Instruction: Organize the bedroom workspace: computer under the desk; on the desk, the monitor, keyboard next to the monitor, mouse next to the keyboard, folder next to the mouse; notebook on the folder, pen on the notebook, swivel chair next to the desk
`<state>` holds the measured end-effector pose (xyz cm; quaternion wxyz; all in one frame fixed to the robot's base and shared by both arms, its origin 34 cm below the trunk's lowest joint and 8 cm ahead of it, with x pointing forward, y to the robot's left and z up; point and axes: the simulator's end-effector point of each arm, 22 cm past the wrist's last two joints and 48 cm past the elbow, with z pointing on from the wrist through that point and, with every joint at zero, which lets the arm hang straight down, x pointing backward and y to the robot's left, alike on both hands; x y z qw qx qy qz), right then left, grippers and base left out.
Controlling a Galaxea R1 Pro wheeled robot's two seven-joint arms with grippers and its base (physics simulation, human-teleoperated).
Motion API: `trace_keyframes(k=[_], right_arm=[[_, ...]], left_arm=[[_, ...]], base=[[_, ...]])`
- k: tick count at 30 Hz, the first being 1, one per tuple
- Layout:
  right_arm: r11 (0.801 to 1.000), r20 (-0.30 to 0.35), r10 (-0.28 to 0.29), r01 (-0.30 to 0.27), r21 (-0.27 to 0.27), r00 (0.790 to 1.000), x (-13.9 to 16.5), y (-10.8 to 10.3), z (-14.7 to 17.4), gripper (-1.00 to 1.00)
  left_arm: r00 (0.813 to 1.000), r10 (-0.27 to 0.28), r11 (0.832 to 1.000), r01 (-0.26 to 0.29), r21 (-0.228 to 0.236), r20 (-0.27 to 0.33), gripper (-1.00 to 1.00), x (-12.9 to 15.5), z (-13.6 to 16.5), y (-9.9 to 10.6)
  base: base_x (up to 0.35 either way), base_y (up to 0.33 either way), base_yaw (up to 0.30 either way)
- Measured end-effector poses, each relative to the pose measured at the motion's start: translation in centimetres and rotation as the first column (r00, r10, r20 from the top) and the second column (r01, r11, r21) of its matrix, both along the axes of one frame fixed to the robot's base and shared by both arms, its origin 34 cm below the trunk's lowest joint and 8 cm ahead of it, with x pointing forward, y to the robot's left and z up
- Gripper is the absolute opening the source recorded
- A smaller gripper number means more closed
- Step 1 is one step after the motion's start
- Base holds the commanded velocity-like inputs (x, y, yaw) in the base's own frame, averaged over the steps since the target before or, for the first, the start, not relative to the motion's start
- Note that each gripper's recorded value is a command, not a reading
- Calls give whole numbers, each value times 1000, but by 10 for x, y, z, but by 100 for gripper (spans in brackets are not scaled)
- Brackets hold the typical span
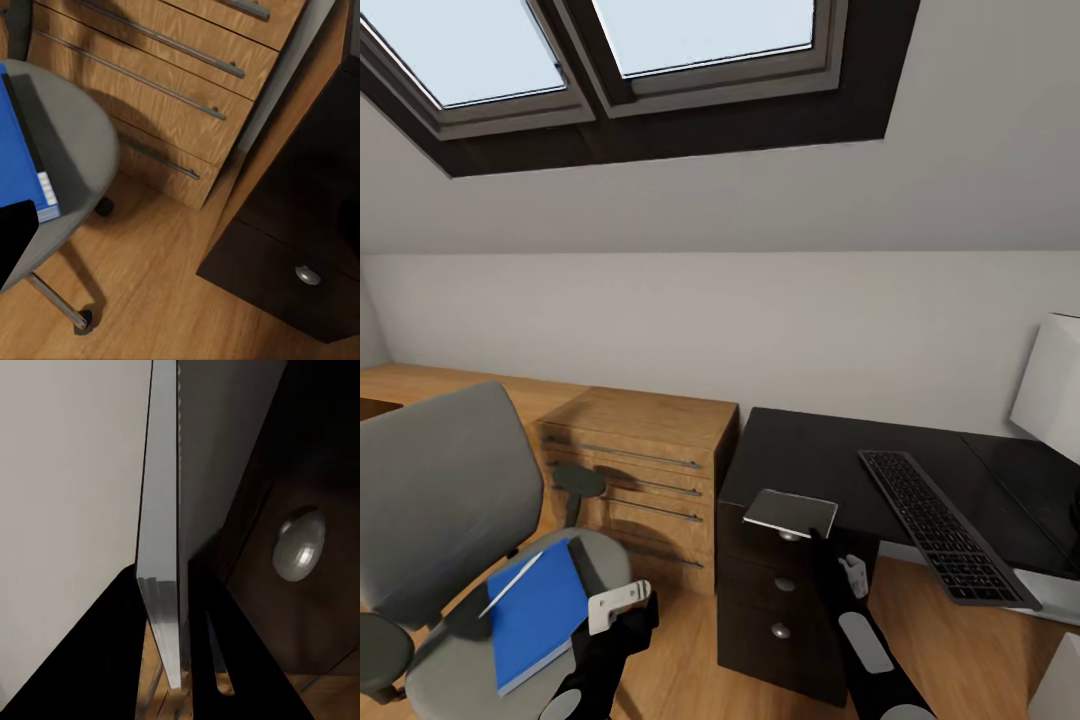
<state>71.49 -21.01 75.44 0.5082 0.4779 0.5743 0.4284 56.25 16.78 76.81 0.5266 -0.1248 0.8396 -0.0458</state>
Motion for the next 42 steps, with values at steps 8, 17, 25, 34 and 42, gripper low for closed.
trace_keyframes(k=[8,17,25,34,42], right_arm=[[1000,2,-16,16,27,1000,0,-3,1,-100],[999,1,-17,17,28,1000,0,-3,0,-100],[999,-1,-17,17,29,1000,0,-3,0,-100],[999,-2,-16,16,27,1000,0,-3,0,-100],[1000,-2,-15,15,27,1000,0,-3,0,-100]], left_arm=[[1000,0,1000,0,0,-2,100,0,-1,0],[1000,0,1000,0,1,-4,100,0,-2,0],[1000,0,1000,0,1,-4,100,0,-2,0],[1000,-1,1000,1,1,-4,100,0,-2,0],[1000,-1,1000,1,1,-3,100,0,-2,0]], base=[[86,0,0],[37,0,0],[1,0,0],[0,0,0],[0,0,0]])
